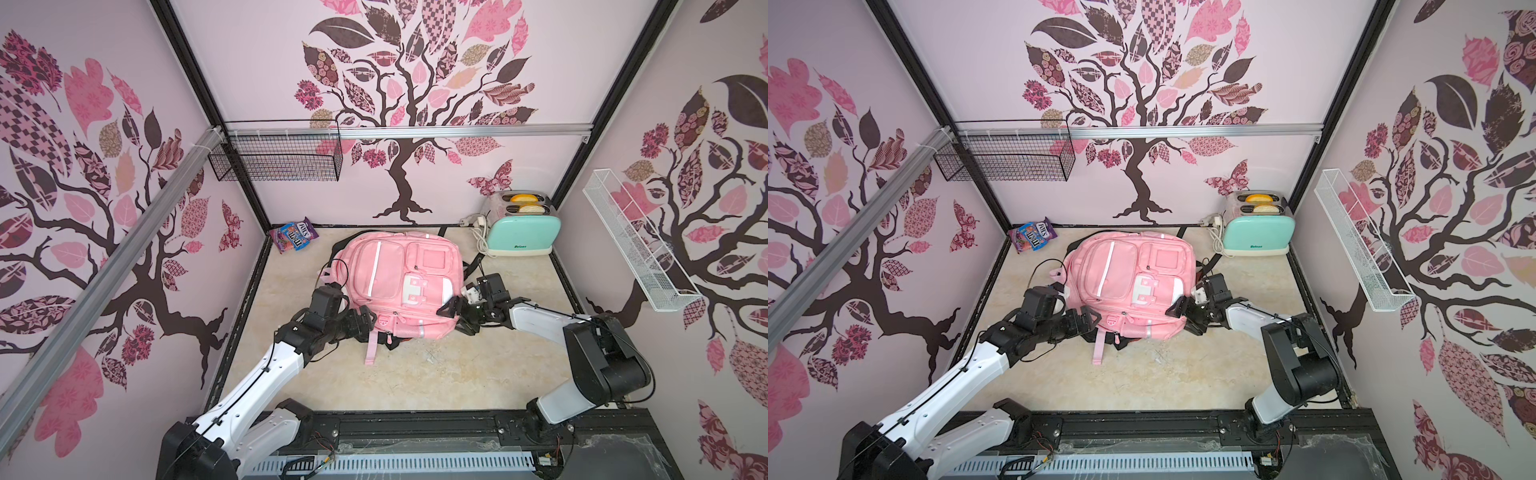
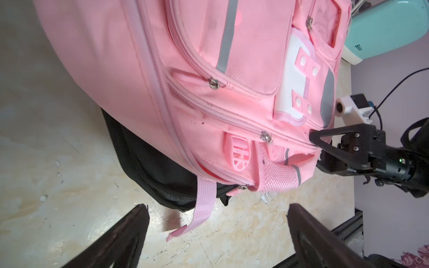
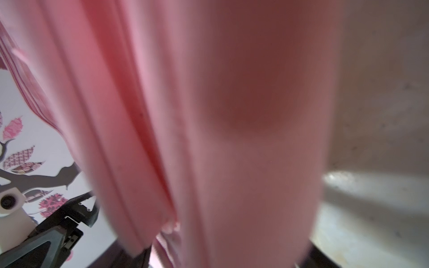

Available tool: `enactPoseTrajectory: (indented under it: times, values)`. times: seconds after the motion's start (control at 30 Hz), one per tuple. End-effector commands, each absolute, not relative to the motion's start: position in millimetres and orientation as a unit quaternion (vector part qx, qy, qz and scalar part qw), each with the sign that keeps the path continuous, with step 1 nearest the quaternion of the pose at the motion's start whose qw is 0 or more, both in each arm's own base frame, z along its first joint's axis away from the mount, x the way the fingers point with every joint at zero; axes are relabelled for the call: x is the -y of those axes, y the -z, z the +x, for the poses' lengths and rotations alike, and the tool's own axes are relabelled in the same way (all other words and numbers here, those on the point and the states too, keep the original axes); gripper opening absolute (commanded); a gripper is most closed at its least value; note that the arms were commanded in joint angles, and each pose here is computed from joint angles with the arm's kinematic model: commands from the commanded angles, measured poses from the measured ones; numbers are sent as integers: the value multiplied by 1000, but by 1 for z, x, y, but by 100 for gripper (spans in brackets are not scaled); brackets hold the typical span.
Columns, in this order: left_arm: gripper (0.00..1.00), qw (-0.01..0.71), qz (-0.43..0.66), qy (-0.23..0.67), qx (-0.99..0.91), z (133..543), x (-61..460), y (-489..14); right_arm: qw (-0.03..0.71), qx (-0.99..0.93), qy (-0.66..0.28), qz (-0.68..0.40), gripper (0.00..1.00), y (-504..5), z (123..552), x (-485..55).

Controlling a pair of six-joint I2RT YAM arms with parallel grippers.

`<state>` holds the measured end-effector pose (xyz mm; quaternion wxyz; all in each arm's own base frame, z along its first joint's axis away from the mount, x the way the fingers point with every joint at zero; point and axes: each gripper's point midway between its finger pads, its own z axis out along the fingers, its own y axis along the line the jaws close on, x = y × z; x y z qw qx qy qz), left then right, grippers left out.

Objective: Zip up the backpack
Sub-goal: Zip the zipper on the backpack.

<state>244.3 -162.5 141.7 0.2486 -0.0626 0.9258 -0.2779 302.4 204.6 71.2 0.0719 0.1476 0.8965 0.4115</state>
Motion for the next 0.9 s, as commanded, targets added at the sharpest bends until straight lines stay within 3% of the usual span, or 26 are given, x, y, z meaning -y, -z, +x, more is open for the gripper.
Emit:
enactPoseTrajectory:
  times: [0.0,0.07,0.23,0.33,0.53,0.87]
  values:
    - [84,256,-22,315,-914,235,180,-149,110,-880,-446,122,50,-105,318,-213]
    - [76,256,-6,330,-909,227,187,-149,113,-881,-444,118,33,-113,315,-212]
    - [52,261,40,328,-907,211,197,-150,124,-879,-448,107,1,-136,311,-211]
    - [49,273,66,293,-914,208,199,-148,136,-874,-454,104,0,-154,314,-212]
    - [65,295,92,186,-933,213,197,-142,156,-867,-463,97,0,-186,323,-214]
    - [72,310,79,151,-935,234,200,-128,159,-855,-483,96,0,-215,318,-217]
